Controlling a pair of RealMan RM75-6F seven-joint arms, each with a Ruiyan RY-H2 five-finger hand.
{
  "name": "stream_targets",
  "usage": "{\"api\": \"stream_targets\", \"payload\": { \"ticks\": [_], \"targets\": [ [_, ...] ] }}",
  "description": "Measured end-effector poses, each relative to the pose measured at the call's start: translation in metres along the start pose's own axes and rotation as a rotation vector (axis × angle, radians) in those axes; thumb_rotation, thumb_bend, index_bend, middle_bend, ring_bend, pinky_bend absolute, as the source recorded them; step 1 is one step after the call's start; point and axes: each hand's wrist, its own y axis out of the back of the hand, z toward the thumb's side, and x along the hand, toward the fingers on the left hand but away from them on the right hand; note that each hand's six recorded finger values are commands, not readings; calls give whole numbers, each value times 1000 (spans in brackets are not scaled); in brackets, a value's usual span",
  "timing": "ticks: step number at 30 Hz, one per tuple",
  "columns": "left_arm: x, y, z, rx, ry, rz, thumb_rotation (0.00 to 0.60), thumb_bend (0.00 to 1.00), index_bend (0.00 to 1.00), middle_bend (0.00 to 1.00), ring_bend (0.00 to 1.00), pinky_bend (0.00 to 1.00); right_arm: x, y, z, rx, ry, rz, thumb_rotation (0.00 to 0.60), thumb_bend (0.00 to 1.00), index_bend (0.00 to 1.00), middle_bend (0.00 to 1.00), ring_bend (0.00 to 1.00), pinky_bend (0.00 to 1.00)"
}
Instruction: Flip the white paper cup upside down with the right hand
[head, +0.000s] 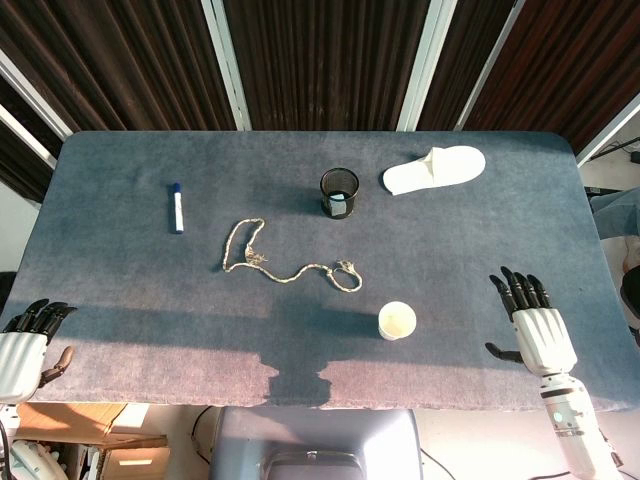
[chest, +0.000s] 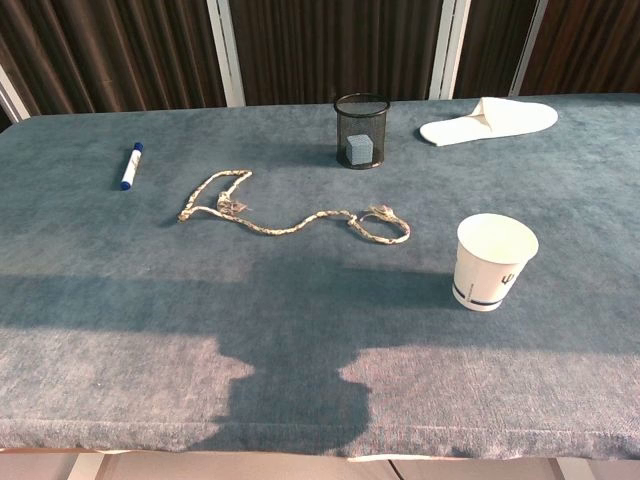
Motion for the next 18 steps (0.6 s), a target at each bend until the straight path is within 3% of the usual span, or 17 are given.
{"api": "stream_targets", "payload": {
  "ticks": [10,18],
  "targets": [
    [1,0,0,-2,0,0,600,343,265,219,155,339,-7,-7,5,-8,26,28,600,107,0,0,0,67],
    [0,0,-2,-2,6,-4,600,340,266,220,154,341,-24,-24,25,-138,120,95,600,107,17,10,0,78]
  ]
}}
